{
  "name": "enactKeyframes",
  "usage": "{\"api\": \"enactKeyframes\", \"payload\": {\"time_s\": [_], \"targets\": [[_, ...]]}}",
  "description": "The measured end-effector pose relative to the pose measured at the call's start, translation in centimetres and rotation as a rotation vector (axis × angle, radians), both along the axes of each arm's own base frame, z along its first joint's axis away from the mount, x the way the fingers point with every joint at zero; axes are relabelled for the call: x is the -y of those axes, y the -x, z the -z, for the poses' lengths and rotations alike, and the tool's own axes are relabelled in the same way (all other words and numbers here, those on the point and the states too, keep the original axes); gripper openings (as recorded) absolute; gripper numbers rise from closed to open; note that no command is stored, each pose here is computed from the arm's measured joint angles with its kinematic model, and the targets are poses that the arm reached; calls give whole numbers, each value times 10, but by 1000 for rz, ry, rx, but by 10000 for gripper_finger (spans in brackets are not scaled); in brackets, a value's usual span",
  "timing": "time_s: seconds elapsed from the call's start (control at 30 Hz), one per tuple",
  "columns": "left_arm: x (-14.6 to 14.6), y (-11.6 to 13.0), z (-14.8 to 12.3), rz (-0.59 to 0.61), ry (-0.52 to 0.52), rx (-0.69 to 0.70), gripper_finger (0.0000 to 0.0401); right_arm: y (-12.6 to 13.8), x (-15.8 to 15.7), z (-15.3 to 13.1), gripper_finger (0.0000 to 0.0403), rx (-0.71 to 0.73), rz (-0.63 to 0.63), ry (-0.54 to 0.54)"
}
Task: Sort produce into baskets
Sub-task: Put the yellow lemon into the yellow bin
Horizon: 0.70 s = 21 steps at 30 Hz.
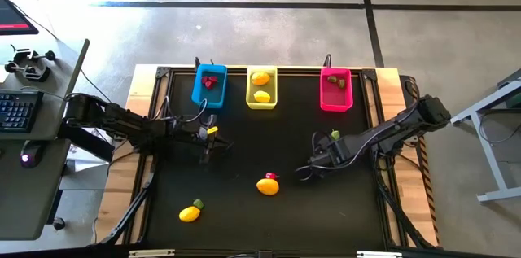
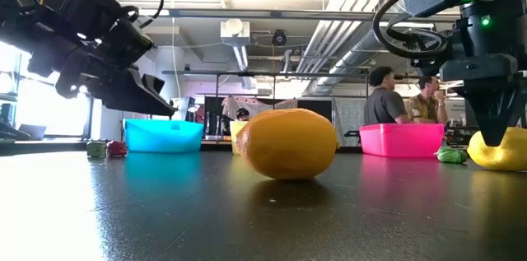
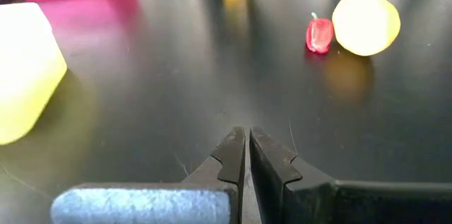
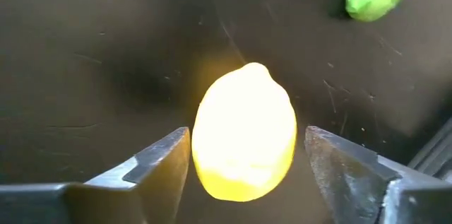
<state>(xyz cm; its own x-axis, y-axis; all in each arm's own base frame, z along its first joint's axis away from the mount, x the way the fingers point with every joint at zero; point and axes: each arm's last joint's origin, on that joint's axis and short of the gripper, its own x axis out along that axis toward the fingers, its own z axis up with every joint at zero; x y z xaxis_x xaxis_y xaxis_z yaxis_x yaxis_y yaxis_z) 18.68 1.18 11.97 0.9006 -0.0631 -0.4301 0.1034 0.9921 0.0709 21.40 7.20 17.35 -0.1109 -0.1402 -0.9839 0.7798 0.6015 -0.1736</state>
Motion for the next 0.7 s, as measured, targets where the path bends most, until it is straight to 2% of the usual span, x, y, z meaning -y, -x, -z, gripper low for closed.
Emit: {"api": "enactKeyframes", "payload": {"time_s": [0.23,0.53,0.7], "targets": [[0,2,3,-2,6,-39,10,-4,-1,1,222,35,-14,-14],[0,2,3,-2,6,-39,10,-6,-1,1,192,50,-61,-24],[0,2,3,-3,10,-38,10,-6,-1,1,152,49,-77,-25]]}}
